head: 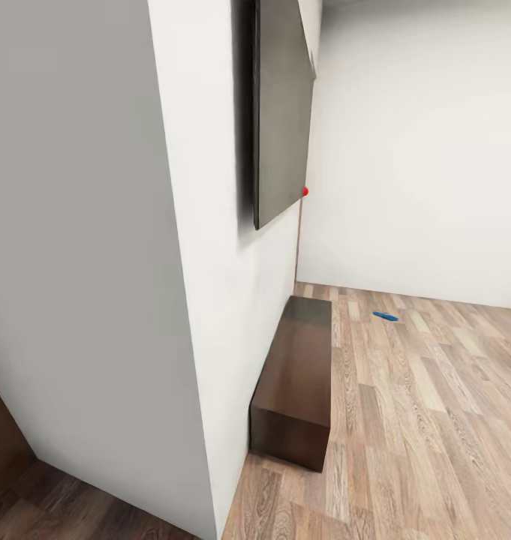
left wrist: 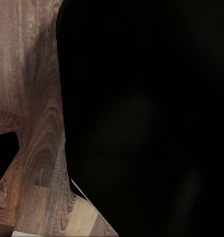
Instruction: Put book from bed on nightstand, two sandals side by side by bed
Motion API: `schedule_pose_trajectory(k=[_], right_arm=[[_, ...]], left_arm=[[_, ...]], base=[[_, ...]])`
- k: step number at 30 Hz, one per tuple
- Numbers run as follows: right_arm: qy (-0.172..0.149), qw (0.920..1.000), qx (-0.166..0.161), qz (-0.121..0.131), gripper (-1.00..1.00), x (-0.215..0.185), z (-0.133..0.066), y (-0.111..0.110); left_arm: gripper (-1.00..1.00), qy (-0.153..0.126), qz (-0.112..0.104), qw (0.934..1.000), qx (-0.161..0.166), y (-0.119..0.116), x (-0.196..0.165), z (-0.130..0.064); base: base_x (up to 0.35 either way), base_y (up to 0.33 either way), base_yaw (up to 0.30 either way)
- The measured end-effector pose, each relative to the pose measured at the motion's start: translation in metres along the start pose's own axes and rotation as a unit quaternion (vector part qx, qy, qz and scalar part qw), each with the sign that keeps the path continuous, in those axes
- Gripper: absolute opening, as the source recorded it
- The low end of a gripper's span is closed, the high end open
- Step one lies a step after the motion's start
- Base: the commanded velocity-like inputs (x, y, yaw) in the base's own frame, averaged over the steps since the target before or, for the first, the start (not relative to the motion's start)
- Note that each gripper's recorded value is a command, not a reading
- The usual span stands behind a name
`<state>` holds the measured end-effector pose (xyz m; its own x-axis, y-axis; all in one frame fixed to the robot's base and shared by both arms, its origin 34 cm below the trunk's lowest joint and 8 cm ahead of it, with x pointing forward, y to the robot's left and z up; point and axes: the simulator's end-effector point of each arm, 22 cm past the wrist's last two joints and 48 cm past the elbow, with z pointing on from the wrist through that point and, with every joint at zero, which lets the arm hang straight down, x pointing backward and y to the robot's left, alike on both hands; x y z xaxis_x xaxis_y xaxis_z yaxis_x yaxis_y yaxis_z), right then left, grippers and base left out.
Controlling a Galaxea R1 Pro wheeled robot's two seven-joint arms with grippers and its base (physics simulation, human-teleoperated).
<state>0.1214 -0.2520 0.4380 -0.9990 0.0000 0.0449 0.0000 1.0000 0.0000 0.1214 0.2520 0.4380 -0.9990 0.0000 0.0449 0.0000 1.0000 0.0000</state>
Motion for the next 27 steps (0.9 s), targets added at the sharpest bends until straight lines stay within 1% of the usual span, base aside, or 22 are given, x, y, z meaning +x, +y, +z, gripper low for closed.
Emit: schedule_pose_trajectory(k=[2,8,22,27], right_arm=[[-0.001,1.0,-0.003,0.001,1.0,-0.002,0.0,0.001],[-0.001,1.0,-0.007,0.0,1.0,-0.002,0.0,0.003],[-0.002,1.0,-0.006,0.004,1.0,-0.002,0.0,0.002],[-0.012,0.9999,-0.003,0.008,1.0,-0.012,0.0,-0.002]], left_arm=[[1.0,0.001,-0.001,1.0,0.003,-0.004,0.001,0.0],[1.0,0.001,-0.001,1.0,0.003,-0.004,0.0,0.0],[1.0,-0.039,-0.001,0.9992,0.002,-0.003,-0.038,-0.001],[1.0,-0.061,-0.002,0.9982,0.0,0.001,-0.056,-0.003]], base=[[0.0,0.0,0.0],[0.0,0.0,0.0],[0.0,0.0,0.0],[0.0,0.0,0.0]])
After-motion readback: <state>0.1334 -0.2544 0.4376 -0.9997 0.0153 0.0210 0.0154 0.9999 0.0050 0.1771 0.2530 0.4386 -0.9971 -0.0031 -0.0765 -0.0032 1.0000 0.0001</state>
